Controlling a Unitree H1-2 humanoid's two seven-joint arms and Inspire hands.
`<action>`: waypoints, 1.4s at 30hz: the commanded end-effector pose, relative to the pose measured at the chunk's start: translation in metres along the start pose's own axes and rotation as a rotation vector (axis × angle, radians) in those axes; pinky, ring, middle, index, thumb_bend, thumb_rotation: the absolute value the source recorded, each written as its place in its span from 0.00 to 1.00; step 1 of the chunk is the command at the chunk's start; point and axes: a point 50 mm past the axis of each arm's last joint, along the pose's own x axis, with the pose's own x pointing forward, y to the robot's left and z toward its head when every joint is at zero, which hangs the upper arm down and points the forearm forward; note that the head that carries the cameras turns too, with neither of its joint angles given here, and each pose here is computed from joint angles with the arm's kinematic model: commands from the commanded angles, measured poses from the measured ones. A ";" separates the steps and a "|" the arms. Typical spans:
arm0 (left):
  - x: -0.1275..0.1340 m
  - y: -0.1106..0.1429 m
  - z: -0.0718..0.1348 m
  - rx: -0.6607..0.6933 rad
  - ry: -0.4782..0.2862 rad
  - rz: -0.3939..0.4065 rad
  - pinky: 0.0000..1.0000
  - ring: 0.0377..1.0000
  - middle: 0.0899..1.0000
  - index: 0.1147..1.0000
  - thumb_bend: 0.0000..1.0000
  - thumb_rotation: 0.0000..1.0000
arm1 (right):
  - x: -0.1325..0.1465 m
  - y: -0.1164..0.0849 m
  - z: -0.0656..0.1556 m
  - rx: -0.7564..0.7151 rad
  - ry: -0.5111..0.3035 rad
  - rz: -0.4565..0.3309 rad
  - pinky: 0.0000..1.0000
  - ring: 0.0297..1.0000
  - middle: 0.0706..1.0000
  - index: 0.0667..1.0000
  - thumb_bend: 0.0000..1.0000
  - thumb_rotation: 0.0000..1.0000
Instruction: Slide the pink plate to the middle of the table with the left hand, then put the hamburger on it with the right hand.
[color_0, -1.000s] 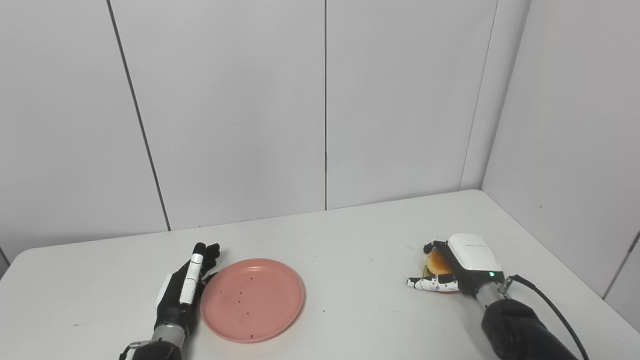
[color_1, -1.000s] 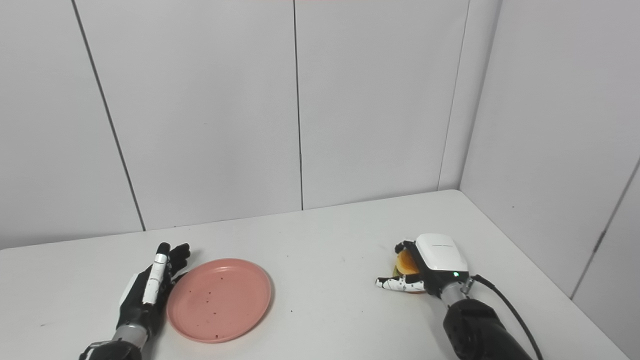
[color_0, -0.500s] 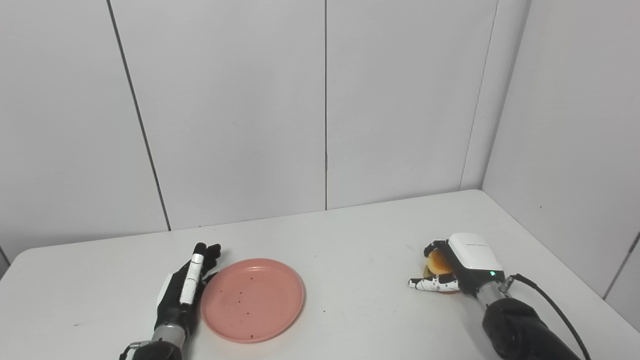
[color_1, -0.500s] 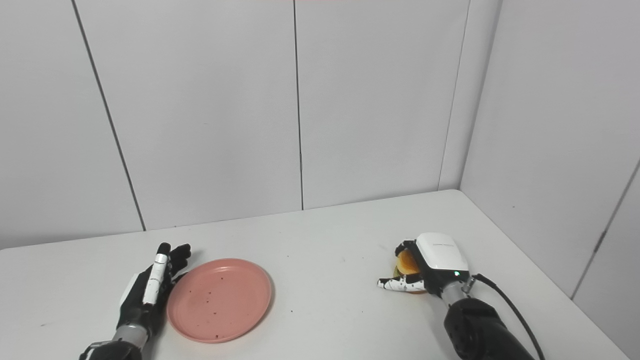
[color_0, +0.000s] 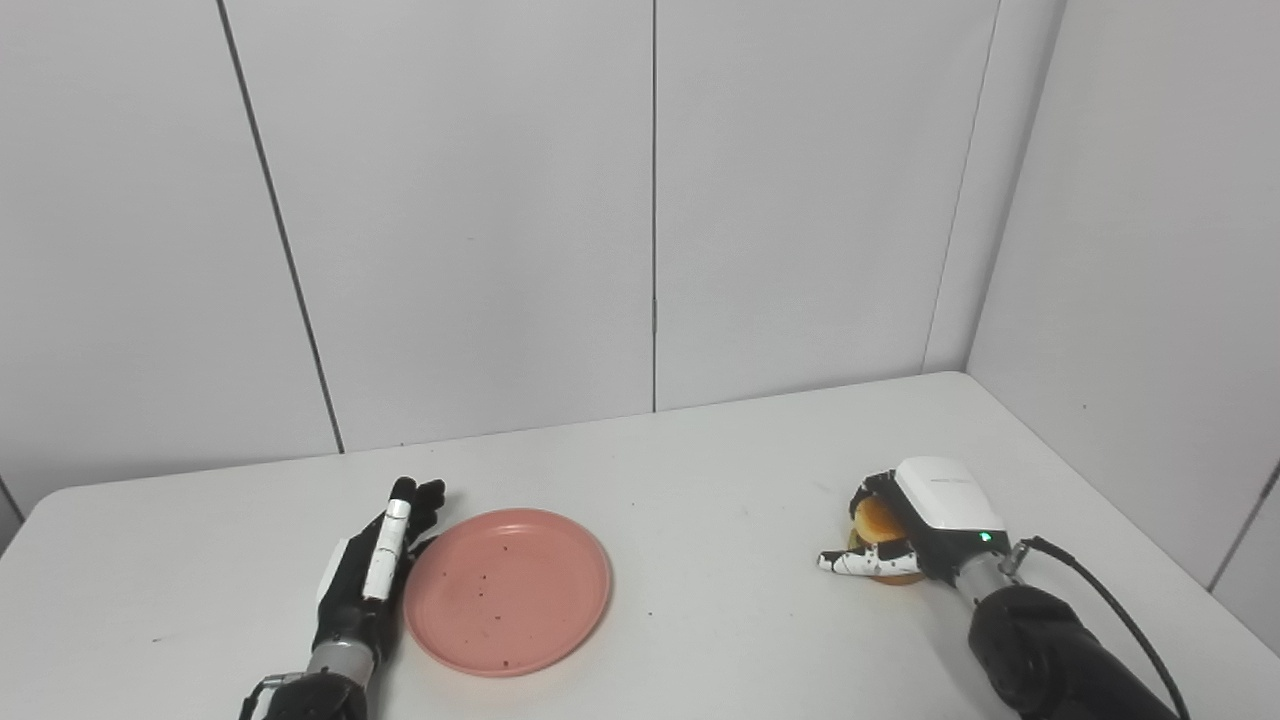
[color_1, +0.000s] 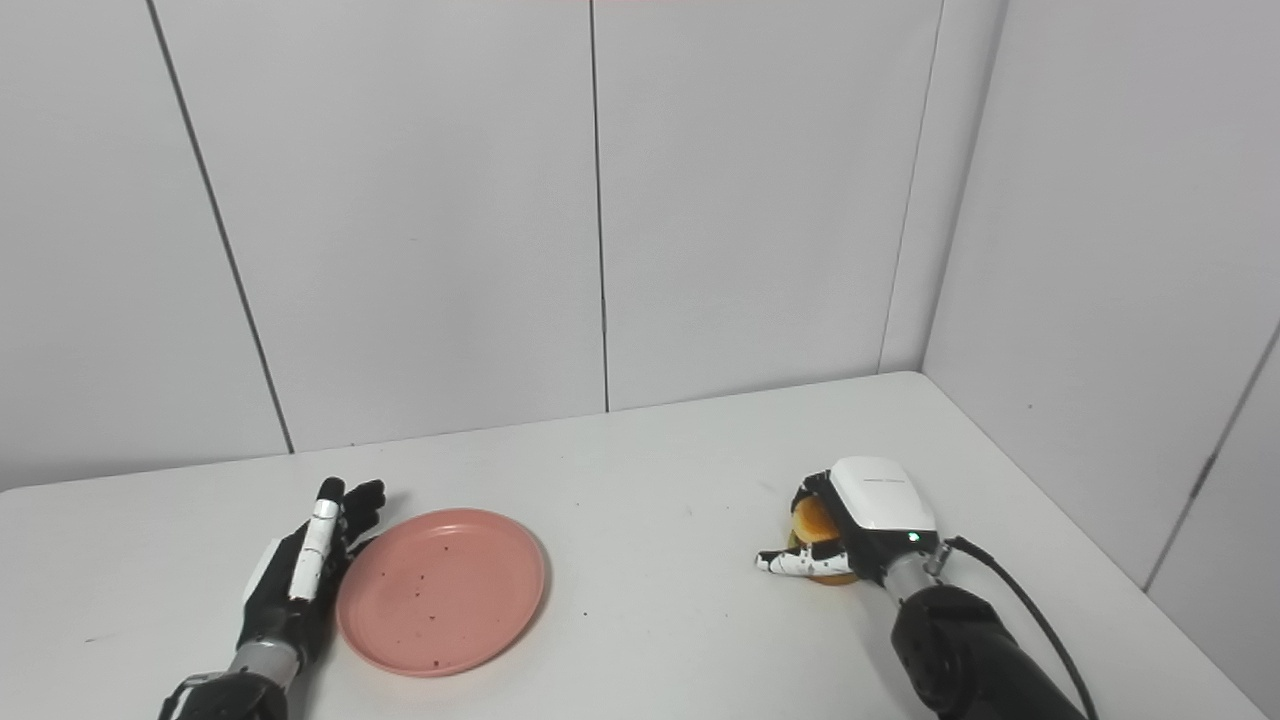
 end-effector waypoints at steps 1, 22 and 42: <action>0.005 -0.005 0.012 0.017 -0.027 -0.022 0.93 0.91 0.85 0.72 0.86 0.93 | 0.010 -0.021 0.004 -0.005 -0.051 -0.064 0.37 0.40 0.42 0.44 0.61 0.54; 0.008 -0.014 0.012 0.032 -0.024 -0.025 0.91 0.91 0.85 0.72 0.85 0.94 | 0.017 -0.085 0.078 0.020 -0.247 -0.230 0.32 0.36 0.41 0.44 0.64 0.41; 0.009 -0.044 0.014 0.015 -0.013 -0.019 0.94 0.91 0.86 0.73 0.85 0.94 | 0.051 -0.093 0.161 0.117 -0.480 -0.245 0.30 0.34 0.38 0.42 0.66 0.47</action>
